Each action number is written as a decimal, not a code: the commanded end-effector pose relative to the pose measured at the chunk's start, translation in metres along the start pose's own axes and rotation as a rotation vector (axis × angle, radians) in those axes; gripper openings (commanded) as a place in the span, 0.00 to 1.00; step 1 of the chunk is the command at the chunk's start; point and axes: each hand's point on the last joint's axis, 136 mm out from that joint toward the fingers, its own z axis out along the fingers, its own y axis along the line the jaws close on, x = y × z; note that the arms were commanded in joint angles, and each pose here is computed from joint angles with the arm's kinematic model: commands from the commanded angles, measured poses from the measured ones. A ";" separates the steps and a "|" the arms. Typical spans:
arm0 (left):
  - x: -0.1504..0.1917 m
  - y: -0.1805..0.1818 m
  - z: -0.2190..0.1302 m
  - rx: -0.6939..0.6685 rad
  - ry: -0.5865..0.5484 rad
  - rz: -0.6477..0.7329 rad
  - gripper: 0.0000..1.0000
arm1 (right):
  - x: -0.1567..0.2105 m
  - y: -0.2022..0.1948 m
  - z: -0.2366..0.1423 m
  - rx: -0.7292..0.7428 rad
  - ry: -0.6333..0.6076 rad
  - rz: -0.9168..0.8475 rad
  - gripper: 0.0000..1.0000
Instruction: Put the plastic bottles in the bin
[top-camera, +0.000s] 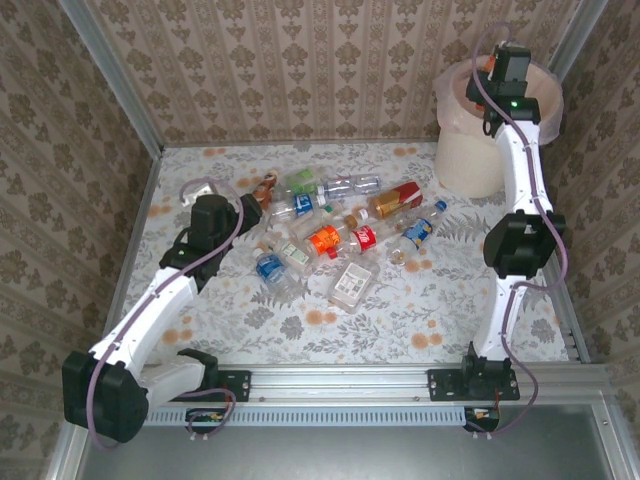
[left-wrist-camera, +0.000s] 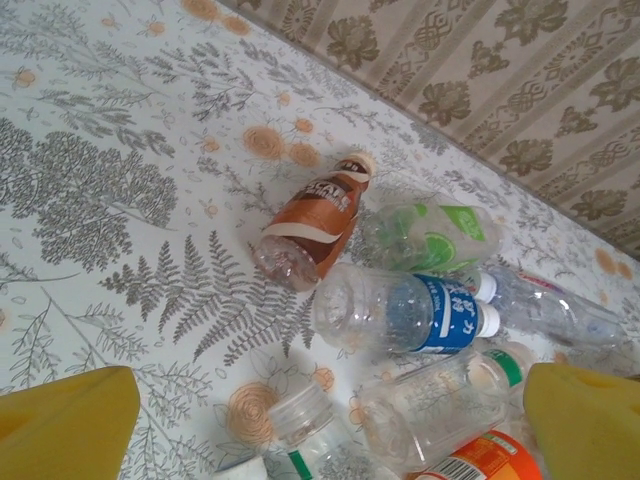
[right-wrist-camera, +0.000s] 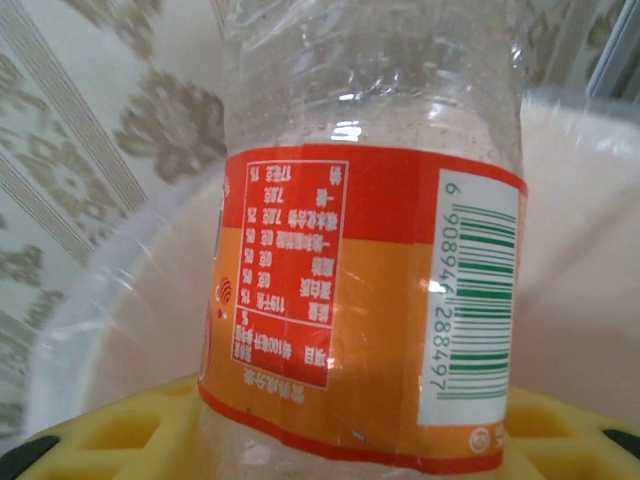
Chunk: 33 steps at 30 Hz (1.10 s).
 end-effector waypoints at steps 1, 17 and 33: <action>0.008 0.017 -0.002 -0.046 0.004 -0.033 1.00 | 0.018 0.002 -0.001 -0.060 0.099 -0.027 0.50; 0.012 0.029 0.008 -0.087 0.021 -0.038 1.00 | 0.073 0.053 -0.025 -0.419 0.353 -0.094 0.52; 0.012 0.027 0.010 -0.084 0.029 -0.036 1.00 | 0.060 0.072 -0.056 -0.574 0.349 -0.059 0.55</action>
